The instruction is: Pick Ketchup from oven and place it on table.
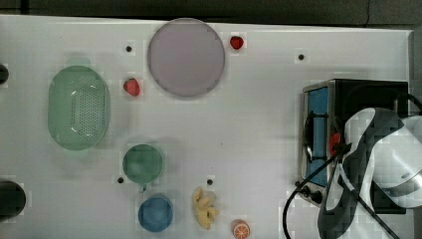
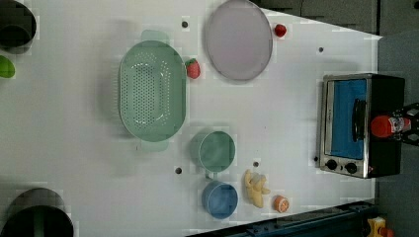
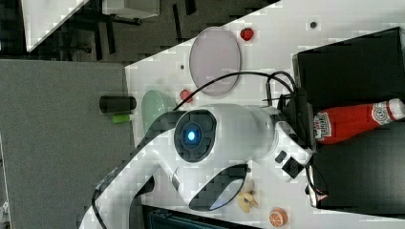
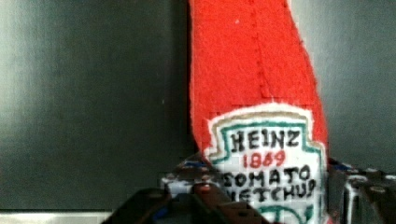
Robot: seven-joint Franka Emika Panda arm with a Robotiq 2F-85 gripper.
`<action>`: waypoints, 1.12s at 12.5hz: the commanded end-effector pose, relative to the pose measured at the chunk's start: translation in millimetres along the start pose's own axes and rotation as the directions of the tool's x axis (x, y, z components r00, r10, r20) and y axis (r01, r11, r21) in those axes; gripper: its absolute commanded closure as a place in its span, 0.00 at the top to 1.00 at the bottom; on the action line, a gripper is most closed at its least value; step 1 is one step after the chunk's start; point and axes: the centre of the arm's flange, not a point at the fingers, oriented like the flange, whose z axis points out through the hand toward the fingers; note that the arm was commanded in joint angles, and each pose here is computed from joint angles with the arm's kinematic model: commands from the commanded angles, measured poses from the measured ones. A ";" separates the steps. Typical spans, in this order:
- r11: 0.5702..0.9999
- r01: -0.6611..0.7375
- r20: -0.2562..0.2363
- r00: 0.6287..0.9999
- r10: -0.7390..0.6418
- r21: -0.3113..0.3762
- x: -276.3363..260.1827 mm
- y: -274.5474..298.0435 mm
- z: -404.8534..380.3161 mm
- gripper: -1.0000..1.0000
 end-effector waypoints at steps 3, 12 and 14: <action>0.994 -0.015 -0.063 0.998 0.022 0.110 11.2 -9.5 -84.7 0.61; 0.869 0.481 0.040 0.872 -0.488 0.117 -253.5 -62.9 -235.1 0.61; 0.830 0.549 0.054 0.830 -0.555 0.101 -298.1 -69.8 -224.8 0.61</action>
